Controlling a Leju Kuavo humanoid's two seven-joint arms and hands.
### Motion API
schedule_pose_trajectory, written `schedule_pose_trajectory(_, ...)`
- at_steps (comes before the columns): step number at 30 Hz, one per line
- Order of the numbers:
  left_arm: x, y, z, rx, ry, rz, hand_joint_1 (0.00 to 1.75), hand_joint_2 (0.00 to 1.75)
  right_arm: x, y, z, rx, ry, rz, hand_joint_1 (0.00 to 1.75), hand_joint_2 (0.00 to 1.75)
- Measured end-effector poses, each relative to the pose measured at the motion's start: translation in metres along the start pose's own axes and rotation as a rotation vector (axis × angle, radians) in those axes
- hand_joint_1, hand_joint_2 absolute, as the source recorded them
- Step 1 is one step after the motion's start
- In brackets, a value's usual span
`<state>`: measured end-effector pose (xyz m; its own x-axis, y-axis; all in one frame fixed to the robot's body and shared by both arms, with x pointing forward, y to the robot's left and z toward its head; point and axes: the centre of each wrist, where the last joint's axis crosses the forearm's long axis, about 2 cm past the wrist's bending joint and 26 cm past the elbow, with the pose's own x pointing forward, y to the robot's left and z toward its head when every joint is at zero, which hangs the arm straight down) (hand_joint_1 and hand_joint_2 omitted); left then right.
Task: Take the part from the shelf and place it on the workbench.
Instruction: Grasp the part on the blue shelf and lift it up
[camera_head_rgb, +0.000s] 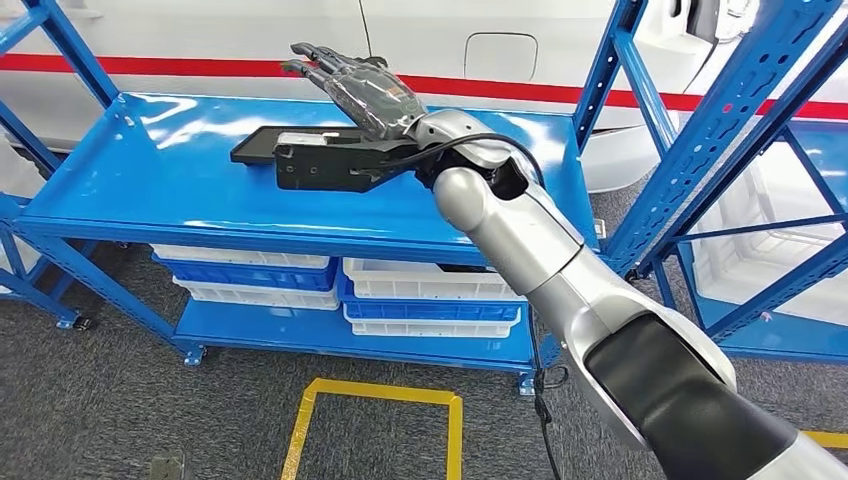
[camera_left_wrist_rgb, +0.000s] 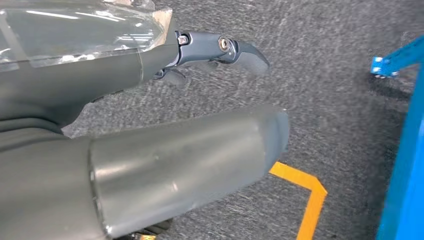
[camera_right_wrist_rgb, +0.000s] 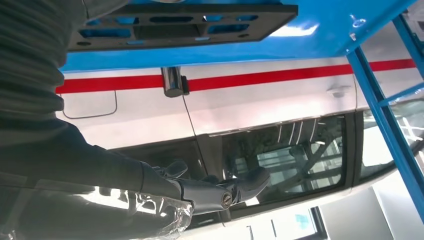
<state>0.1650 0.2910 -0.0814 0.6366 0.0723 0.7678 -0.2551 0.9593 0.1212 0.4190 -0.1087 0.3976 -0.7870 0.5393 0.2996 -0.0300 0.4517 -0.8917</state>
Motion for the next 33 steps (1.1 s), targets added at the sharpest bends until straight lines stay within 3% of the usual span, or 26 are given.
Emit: schedule_pose_trajectory(33,-0.002,-0.002,0.001,-0.010,0.001,-0.014,0.00,0.00,-0.006,-0.004,0.007,-0.023,0.006,0.006,0.00,1.75)
